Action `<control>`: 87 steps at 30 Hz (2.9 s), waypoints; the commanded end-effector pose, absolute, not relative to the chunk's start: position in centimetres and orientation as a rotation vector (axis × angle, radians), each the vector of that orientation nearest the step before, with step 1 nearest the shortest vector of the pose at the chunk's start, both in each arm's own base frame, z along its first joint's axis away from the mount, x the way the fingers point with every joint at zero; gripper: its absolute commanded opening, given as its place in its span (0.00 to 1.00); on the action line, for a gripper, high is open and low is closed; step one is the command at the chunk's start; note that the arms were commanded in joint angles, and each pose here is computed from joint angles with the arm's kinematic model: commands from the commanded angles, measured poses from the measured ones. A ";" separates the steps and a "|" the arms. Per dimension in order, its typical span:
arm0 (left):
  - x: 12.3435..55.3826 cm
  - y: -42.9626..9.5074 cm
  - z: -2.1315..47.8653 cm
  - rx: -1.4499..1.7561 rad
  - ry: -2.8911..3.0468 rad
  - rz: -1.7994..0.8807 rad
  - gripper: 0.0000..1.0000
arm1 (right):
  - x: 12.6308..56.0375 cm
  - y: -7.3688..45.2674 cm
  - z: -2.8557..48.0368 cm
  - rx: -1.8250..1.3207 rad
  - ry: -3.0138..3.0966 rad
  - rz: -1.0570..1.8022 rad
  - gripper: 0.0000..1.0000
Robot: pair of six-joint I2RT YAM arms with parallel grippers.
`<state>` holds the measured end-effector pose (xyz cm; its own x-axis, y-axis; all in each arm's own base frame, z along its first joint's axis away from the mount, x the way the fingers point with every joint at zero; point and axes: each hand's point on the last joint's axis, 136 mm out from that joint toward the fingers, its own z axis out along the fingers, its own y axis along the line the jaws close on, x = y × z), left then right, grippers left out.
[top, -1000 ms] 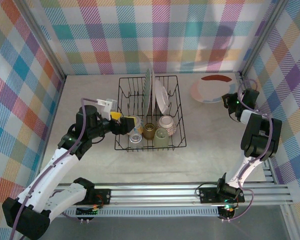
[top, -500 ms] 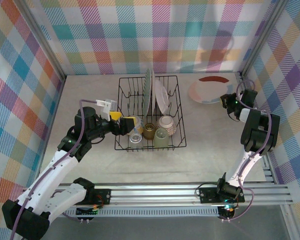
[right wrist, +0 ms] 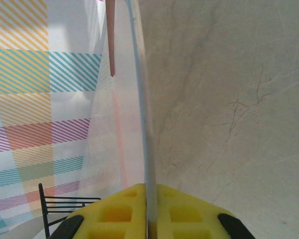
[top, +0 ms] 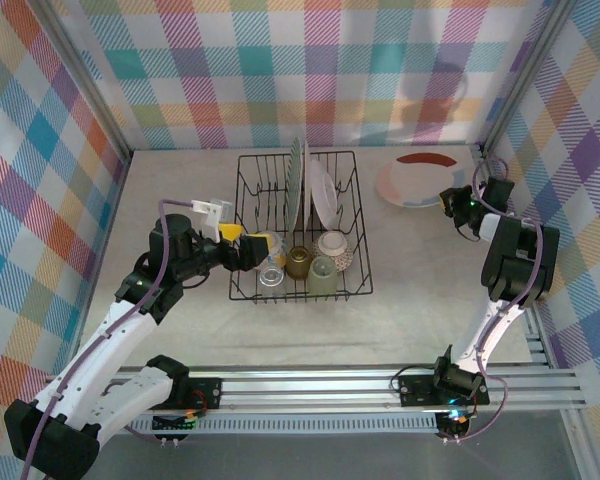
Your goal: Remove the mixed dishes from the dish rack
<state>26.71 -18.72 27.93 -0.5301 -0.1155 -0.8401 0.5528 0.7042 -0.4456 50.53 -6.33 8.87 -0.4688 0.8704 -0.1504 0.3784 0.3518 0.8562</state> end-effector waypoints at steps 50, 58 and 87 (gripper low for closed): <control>26.9 -17.6 29.3 0.228 1.978 -0.872 1.00 | 41.7 -5.0 24.1 0.970 1.984 0.736 0.99; 27.5 -17.9 28.7 0.174 2.071 -0.884 1.00 | 37.2 0.7 28.5 0.701 1.990 0.781 0.99; 36.0 -26.2 22.4 0.482 2.297 -0.492 0.73 | 26.2 9.4 29.6 0.279 2.062 1.115 0.99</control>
<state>35.29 -25.98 21.68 -0.7032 0.1514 -0.6947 0.4457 0.8551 -0.2648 27.12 8.35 29.56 -0.6560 0.5477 -0.5193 -0.1053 0.6149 0.7816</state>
